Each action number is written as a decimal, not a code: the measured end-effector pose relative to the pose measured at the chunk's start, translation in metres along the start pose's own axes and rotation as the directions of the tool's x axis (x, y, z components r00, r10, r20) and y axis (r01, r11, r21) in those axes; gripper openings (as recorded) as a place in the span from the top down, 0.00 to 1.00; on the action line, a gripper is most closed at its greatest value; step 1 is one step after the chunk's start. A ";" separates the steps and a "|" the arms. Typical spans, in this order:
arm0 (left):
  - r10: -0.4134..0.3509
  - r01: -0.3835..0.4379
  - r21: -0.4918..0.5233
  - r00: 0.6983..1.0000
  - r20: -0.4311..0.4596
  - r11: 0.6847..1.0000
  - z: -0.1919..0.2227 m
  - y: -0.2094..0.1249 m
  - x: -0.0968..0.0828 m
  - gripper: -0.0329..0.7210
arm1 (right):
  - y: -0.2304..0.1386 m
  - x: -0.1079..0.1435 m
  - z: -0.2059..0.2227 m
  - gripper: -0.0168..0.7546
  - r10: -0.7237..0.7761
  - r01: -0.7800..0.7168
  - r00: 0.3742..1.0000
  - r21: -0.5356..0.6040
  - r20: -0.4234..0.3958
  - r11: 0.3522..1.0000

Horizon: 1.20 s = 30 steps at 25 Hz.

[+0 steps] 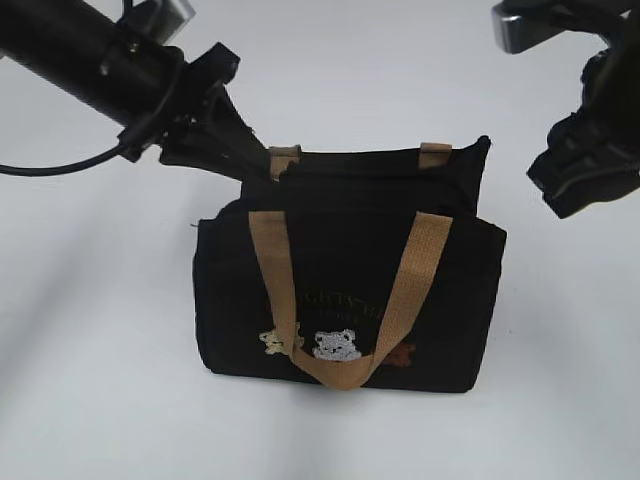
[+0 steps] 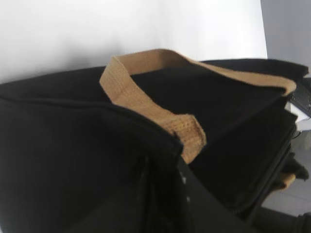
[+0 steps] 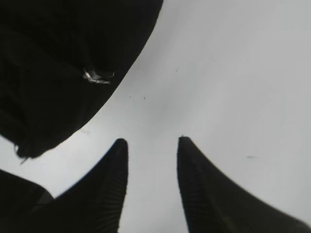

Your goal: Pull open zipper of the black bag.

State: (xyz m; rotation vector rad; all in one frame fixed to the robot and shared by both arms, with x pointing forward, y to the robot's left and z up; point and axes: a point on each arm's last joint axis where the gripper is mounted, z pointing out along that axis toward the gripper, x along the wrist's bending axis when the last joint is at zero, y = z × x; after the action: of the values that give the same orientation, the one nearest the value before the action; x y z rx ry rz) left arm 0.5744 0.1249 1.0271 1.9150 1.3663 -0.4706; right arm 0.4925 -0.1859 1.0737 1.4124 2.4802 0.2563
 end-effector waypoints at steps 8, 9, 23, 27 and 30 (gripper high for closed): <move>0.152 -0.137 0.127 0.981 -0.118 0.982 -0.069 -0.034 -0.043 0.54 | -0.036 0.009 -0.027 0.34 0.039 -0.038 0.995 0.015 -0.096 0.999; 0.166 -0.149 0.117 0.975 -0.147 0.982 -0.081 -0.041 -0.050 0.54 | -0.045 0.010 -0.029 0.33 0.043 -0.042 0.993 0.011 -0.106 0.999; 0.242 -0.431 -0.223 0.786 -0.568 0.874 -0.201 -0.266 -0.068 0.53 | -0.207 0.031 -0.041 0.33 0.060 -0.102 0.983 -0.244 -0.174 0.964; 0.254 -0.540 -0.353 0.755 -0.605 0.764 -0.211 -0.316 -0.065 0.53 | -0.234 0.034 -0.043 0.33 0.055 -0.116 0.984 -0.382 -0.169 0.917; 0.258 -0.582 -0.412 0.746 -0.615 0.701 -0.209 -0.342 -0.059 0.53 | -0.247 0.034 -0.050 0.33 0.048 -0.122 0.985 -0.480 -0.163 0.869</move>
State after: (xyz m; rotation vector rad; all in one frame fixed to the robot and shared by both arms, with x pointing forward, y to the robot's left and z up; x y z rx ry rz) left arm 0.2134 0.2987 1.0875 1.7827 1.0980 0.7035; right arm 0.2589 -0.2829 1.0452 1.3138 2.2277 0.9661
